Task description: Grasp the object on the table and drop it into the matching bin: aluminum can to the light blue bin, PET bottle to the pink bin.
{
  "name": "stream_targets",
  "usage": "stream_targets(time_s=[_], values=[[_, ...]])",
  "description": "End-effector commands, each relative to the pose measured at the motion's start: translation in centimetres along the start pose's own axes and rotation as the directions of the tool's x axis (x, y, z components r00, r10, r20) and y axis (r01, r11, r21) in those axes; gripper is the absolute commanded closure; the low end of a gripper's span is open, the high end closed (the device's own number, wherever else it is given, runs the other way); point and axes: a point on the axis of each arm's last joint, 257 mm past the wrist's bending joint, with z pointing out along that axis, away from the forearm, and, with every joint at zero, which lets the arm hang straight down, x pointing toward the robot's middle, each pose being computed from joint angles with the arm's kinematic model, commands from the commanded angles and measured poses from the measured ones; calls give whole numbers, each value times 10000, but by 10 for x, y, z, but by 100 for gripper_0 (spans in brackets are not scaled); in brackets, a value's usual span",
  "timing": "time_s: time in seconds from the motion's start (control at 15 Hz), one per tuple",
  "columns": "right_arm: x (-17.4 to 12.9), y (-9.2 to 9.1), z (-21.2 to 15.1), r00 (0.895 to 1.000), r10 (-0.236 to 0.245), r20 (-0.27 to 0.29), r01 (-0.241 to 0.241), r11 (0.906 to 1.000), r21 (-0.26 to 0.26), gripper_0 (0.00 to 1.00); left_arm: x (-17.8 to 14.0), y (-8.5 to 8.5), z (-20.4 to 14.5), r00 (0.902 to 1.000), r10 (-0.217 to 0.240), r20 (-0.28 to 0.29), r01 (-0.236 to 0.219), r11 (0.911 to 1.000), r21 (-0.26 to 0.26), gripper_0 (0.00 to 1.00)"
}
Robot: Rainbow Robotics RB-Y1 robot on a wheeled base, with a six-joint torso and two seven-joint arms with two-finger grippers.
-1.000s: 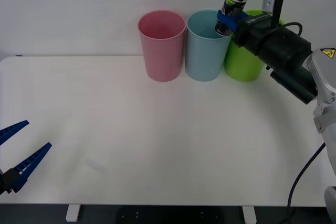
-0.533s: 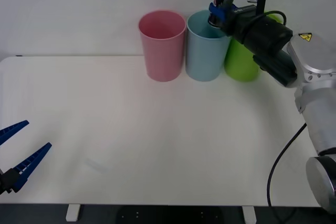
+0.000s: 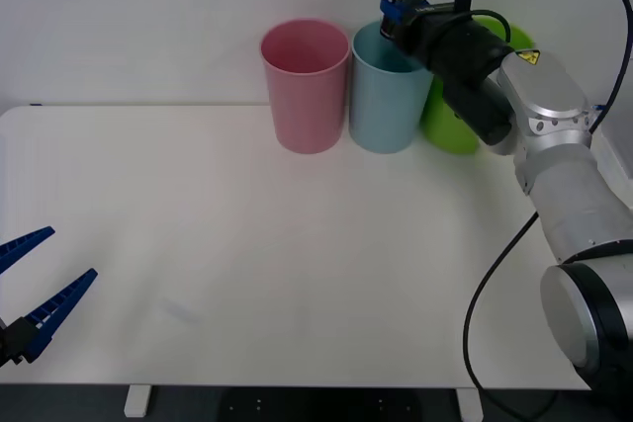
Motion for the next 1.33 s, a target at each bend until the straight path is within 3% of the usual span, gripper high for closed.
stream_targets(time_s=[0.07, 0.27, 0.4, 0.47, 0.53, 0.6, 1.33], values=[[0, -1, 1, 10000, -71, 26, 71, 9999, 101, 100, 0, 0, 0, 10000, 1, 0, -1, 10000, 0, 0], [0, 0, 1, 10000, -90, 25, 90, 9999, 91, 100, 0, 0, 0, 10000, 1, 0, -1, 10000, 0, 0], [0, 1, 1, 9999, -130, 18, 130, 9999, 81, 91, 0, 0, 0, 10000, 1, 0, -1, 10000, 0, 0], [0, 1, 1, 9999, -160, 17, 160, 9998, 81, 57, 0, 0, 0, 10000, 1, 0, -1, 10000, 0, 0], [1, 1, 1, 9998, -191, 14, 191, 9998, 66, 8, 0, 0, 0, 10000, 1, 0, -1, 10000, 0, 0], [1, 2, 1, 9998, -222, 9, 222, 9997, 36, 0, 0, 0, 0, 10000, 1, 0, -1, 10000, 0, 0], [3, -5, -19, 9998, -174, 72, 177, 9986, -496, 0, 0, 0, 0, 10000, 1, 0, -1, 10000, 0, 0]])
